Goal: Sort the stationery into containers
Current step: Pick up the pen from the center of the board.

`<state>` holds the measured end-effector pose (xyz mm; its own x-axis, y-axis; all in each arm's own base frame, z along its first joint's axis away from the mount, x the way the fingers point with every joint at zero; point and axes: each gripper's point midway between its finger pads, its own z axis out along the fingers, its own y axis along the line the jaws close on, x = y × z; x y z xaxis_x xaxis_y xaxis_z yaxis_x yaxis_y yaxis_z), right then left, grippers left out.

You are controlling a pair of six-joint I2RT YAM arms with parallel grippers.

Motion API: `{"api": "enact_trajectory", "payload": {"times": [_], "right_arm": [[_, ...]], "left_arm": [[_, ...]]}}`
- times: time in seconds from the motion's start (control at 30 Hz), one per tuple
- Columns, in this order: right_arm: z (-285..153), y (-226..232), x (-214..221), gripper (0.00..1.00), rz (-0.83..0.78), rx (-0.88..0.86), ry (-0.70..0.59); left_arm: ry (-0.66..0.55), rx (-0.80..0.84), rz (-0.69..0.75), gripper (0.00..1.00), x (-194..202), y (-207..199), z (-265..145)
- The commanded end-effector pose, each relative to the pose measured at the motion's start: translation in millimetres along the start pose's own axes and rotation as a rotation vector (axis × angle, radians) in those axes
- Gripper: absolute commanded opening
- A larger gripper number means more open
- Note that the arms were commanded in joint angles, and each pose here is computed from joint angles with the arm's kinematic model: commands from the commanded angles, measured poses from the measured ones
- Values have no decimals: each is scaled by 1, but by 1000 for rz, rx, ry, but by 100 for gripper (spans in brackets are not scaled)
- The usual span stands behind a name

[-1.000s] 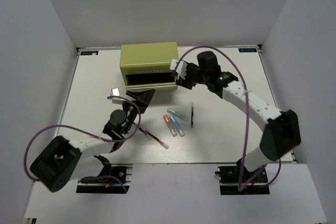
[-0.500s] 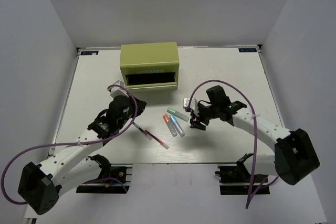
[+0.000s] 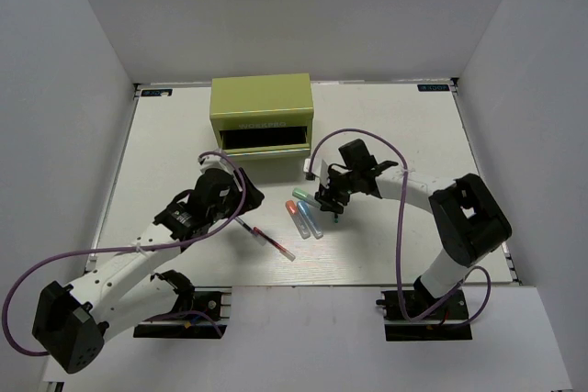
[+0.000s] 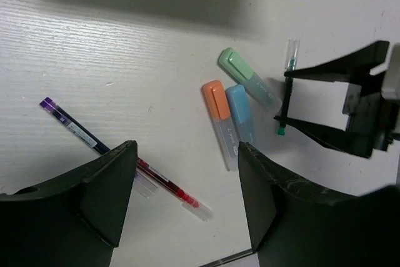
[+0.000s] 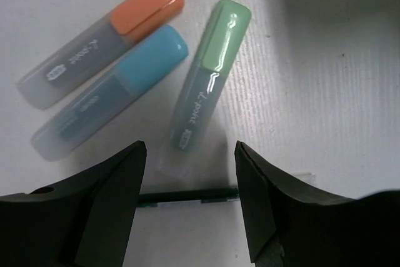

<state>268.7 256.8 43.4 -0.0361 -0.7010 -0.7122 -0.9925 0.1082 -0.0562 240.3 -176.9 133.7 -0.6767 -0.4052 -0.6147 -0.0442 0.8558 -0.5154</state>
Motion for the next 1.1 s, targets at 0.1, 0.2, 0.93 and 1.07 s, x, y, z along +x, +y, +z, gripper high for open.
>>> {"api": "enact_trajectory", "payload": {"times": [0.1, 0.2, 0.93, 1.07], "right_arm": [[13, -27, -3, 65, -16, 69, 17], [18, -30, -1, 64, -15, 73, 34], [-41, 4, -34, 0, -130, 11, -20], [-80, 7, -93, 0, -234, 52, -163]], "left_arm": [[13, 51, 11, 75, 3, -7, -1], [32, 49, 22, 75, 6, -9, 6], [227, 102, 145, 84, 41, -23, 38], [237, 117, 144, 84, 50, -17, 34]]}}
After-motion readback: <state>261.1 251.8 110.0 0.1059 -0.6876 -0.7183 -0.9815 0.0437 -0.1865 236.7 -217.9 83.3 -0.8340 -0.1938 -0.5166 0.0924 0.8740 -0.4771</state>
